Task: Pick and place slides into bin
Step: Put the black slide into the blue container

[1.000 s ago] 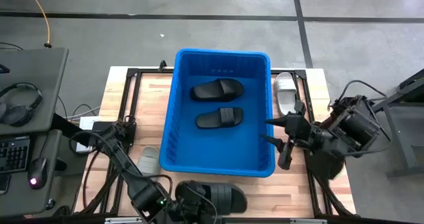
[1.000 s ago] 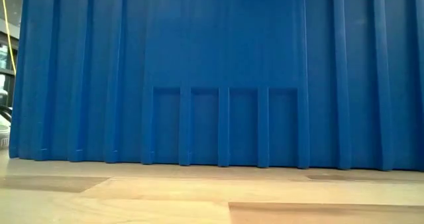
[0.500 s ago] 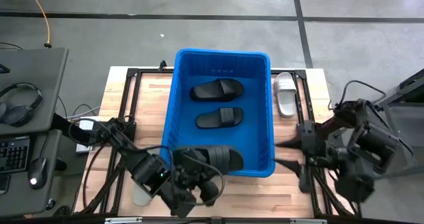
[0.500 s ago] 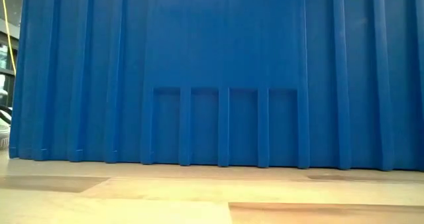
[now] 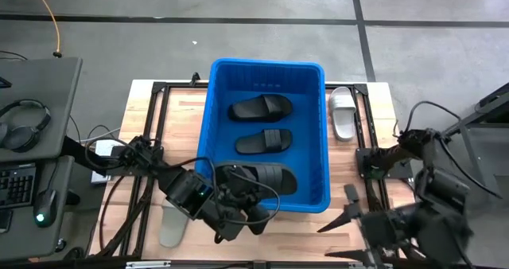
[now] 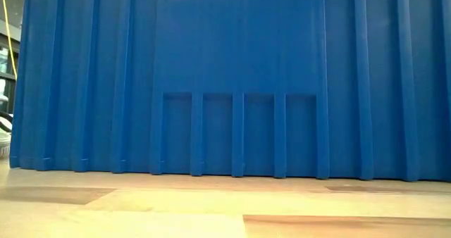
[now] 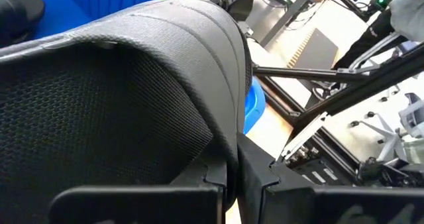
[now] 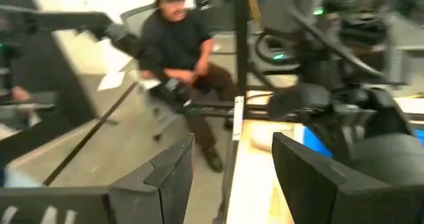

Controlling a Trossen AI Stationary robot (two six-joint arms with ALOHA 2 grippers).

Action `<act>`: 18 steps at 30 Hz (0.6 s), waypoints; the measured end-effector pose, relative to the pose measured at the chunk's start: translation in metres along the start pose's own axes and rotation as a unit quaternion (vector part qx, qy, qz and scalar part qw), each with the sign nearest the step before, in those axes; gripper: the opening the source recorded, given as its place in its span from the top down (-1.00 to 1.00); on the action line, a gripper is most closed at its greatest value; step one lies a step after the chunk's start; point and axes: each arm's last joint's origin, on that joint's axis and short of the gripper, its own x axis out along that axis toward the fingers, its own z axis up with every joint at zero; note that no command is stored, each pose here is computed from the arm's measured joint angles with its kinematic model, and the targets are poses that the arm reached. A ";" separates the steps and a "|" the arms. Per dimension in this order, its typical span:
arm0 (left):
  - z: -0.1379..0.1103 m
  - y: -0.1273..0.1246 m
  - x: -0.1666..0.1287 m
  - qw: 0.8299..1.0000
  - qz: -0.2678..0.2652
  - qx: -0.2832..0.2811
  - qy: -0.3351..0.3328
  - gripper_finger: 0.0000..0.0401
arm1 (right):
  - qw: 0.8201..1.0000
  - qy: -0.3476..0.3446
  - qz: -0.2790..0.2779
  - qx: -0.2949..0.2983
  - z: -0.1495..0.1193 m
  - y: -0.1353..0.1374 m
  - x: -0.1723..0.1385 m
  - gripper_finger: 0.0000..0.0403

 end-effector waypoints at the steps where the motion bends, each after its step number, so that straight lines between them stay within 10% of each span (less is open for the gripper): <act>1: 0.001 0.000 0.001 1.000 0.001 -0.001 0.000 1.00 | 1.000 0.004 0.015 -0.001 0.003 -0.006 0.002 0.04; 6: 0.002 0.001 0.003 1.000 -0.002 0.005 0.010 1.00 | 0.978 -0.058 0.200 0.013 0.033 -0.017 0.004 0.04; 10: 0.001 0.000 0.001 1.000 -0.009 0.005 0.015 1.00 | 0.895 -0.180 0.409 -0.018 0.060 -0.010 -0.009 0.04; 18: 0.003 -0.003 0.002 1.000 -0.021 0.006 0.008 1.00 | 0.873 -0.225 0.432 -0.019 0.036 0.034 -0.001 0.04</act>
